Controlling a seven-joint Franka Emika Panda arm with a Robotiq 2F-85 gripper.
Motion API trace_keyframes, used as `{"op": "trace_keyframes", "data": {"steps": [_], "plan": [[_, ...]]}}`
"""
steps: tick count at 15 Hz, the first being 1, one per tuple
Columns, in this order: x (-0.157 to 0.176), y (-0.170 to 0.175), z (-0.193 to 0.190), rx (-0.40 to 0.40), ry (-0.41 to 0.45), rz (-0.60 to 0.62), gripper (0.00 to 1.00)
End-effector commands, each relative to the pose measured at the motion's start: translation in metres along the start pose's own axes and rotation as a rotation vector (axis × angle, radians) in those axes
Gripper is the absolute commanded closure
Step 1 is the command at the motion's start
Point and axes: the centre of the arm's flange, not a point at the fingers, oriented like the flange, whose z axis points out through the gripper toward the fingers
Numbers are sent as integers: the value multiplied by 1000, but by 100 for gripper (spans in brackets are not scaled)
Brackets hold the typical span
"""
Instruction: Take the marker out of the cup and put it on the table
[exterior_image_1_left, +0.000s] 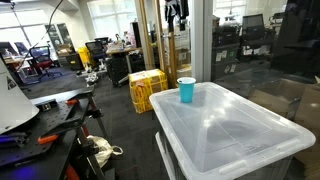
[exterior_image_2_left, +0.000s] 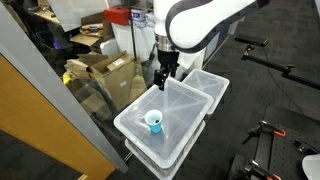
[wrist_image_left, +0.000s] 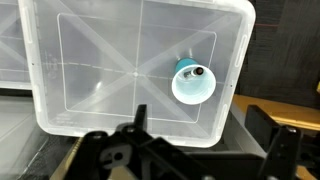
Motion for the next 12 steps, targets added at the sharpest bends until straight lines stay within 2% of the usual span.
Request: {"op": "trace_keyframes", "data": {"steps": [1, 7, 12], "plan": [[6, -13, 13, 62, 42, 13, 0], [17, -18, 30, 161, 35, 112, 0], [35, -11, 43, 181, -3, 151, 0]]}}
